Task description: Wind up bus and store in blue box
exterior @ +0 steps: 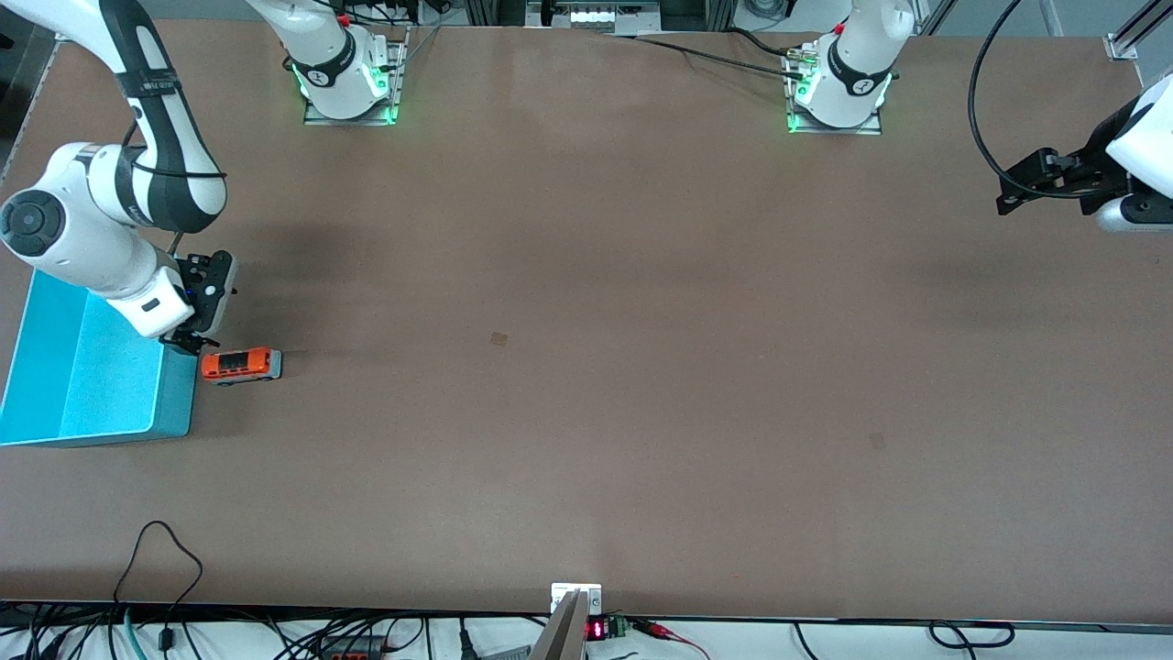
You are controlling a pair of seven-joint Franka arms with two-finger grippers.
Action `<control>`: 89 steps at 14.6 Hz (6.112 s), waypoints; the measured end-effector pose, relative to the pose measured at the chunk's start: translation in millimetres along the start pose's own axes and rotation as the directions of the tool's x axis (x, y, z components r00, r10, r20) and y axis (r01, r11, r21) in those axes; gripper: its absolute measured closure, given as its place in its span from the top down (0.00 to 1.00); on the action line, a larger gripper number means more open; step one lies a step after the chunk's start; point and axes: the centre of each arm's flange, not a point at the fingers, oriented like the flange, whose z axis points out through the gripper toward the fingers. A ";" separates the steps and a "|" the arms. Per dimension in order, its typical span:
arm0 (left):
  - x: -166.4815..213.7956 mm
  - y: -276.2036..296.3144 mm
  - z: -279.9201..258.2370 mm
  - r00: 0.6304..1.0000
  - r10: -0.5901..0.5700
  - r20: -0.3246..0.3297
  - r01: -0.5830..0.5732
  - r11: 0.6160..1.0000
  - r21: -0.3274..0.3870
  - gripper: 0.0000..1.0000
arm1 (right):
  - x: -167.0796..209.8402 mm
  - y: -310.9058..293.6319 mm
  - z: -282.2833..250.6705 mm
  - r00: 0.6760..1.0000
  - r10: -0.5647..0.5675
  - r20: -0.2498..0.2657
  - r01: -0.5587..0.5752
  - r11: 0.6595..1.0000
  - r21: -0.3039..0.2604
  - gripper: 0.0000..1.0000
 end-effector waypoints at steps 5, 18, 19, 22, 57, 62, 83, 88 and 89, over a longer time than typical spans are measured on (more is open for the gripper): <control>-0.6 -0.1 0.8 1.000 0.000 0.006 0.000 1.000 0.000 1.00 | 8.8 8.1 23.0 0.990 -0.140 -0.013 0.139 0.989 -0.044 1.00; -0.7 -1.2 1.0 1.000 -0.002 0.007 0.002 1.000 0.000 1.00 | -17.8 28.9 87.5 0.982 -0.190 -0.019 0.185 0.971 -0.149 1.00; -0.7 -1.3 1.0 1.000 -0.002 0.007 0.002 1.000 0.000 1.00 | -18.9 29.4 91.8 0.982 -0.187 -0.020 0.182 0.971 -0.154 1.00; -0.7 -1.4 1.0 1.000 -0.003 0.007 0.003 1.000 0.000 1.00 | -19.9 30.7 98.1 0.983 -0.184 -0.023 0.179 0.972 -0.155 0.96; -0.7 -3.5 1.2 1.000 -0.007 0.008 0.007 1.000 -0.001 1.00 | -237.8 -11.7 66.6 0.165 0.982 -0.088 -0.986 0.163 -0.032 0.54; -0.7 -3.5 1.2 1.000 -0.006 0.008 0.007 1.000 -0.001 1.00 | -245.9 -15.6 86.4 0.145 0.986 -0.085 -0.989 0.143 -0.031 0.61; -0.7 -3.5 1.2 1.000 -0.007 0.008 0.007 1.000 -0.001 1.00 | -103.3 19.6 -205.4 0.212 0.977 -0.004 -0.976 0.212 0.056 1.00; -0.7 -3.5 1.1 1.000 -0.007 0.008 0.007 1.000 -0.001 1.00 | -9.1 12.6 -261.9 0.228 0.971 0.069 -0.973 0.224 0.056 1.00; -0.7 -3.5 1.1 1.000 -0.007 0.007 0.007 1.000 -0.001 1.00 | -1.0 7.3 -270.8 0.230 0.970 0.083 -0.973 0.226 0.055 1.00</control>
